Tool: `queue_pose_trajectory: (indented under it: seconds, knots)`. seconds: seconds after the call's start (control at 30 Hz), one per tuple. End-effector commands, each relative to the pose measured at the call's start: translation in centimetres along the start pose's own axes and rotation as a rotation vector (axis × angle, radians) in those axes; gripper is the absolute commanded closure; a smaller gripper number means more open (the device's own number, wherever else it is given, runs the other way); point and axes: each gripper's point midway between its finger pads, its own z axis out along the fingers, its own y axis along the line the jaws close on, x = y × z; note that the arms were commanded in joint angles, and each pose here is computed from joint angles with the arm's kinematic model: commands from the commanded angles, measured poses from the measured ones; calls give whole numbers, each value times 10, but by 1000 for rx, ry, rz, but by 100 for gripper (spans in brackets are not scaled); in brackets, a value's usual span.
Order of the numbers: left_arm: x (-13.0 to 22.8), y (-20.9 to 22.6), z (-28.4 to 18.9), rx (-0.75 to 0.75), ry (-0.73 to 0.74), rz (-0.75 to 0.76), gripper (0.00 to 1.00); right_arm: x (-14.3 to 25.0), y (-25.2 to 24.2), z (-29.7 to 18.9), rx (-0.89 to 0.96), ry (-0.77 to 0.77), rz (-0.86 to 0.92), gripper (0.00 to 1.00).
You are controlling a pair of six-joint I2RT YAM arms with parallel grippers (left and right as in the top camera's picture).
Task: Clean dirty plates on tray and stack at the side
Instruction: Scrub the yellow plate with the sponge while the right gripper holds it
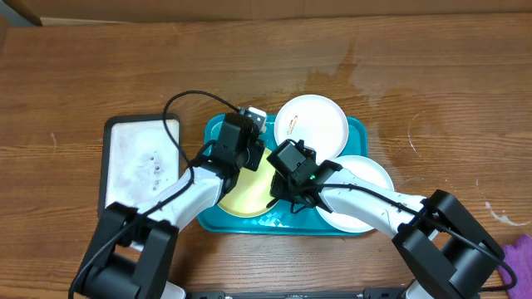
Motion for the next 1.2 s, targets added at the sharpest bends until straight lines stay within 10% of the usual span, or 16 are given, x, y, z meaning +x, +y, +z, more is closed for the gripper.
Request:
queue_pose_trajectory:
  seconds: [0.0, 0.43, 0.9, 1.17]
  knots:
    - [15, -9, 6, 47, 52, 87, 96, 4, -3, 3, 12, 11, -10, 96]
    - [53, 49, 20, -206, 196, 155, 96, 4, -4, 3, 13, 11, -10, 96]
    - [-5, 123, -41, -659, 45, 152, 96, 5, -5, 3, 16, 13, -9, 96]
    - [12, 61, -32, -310, 83, 93, 96, 5, -5, 3, 16, 13, -10, 96]
